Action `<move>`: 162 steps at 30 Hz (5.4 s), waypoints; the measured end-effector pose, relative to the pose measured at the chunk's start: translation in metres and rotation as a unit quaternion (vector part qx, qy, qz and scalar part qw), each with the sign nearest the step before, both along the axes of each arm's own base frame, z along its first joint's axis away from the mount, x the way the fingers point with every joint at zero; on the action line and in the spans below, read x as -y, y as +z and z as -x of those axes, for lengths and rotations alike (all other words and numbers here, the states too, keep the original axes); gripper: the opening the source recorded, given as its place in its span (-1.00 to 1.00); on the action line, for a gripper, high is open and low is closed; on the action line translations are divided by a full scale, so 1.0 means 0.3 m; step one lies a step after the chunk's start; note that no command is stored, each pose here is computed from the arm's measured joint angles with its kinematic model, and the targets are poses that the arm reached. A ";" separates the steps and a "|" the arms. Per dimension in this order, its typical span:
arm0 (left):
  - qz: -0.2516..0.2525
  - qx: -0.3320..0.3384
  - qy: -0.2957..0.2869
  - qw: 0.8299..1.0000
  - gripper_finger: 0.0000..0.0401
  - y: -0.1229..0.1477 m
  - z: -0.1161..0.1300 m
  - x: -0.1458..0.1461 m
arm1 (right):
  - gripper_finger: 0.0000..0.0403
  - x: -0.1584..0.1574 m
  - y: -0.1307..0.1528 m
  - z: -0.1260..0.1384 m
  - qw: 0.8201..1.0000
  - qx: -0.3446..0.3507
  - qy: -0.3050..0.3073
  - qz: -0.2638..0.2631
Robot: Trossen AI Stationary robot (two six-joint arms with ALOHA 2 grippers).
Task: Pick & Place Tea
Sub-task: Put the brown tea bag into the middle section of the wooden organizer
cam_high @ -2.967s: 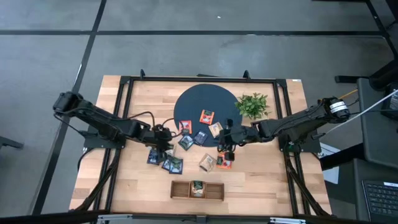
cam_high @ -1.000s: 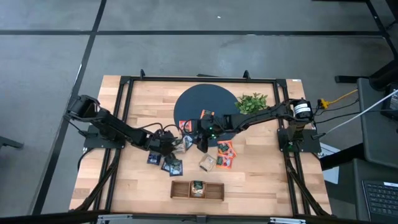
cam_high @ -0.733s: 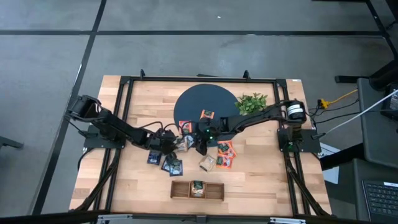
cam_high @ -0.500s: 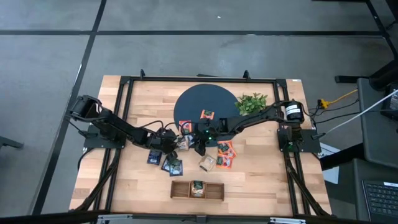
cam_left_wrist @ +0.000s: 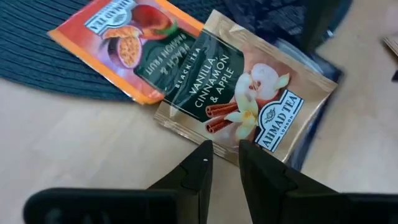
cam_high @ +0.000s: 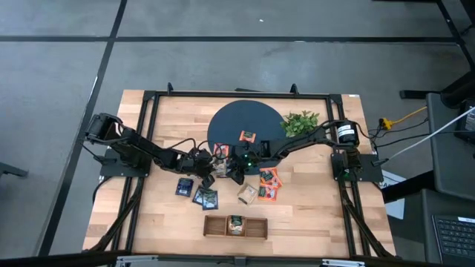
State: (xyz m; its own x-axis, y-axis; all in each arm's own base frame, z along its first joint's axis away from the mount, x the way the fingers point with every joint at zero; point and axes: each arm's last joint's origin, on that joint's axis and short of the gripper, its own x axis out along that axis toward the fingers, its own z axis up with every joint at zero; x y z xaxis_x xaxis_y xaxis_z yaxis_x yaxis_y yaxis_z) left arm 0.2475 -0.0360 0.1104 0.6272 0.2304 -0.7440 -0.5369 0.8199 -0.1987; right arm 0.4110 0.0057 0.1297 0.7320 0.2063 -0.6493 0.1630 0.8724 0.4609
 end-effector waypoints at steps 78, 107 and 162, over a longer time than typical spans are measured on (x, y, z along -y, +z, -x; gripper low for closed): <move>0.042 0.048 0.031 0.997 -0.63 -0.055 -0.051 -0.002 | -0.04 0.113 0.038 -0.008 0.996 -0.093 -0.004 0.011; 0.014 0.080 0.054 0.995 -0.63 -0.042 -0.064 -0.009 | -0.86 0.109 0.042 -0.013 0.997 -0.080 0.006 0.021; 0.046 0.090 -0.024 0.995 -0.12 -0.025 -0.089 -0.059 | -0.97 0.113 0.049 -0.023 0.996 -0.055 0.025 0.065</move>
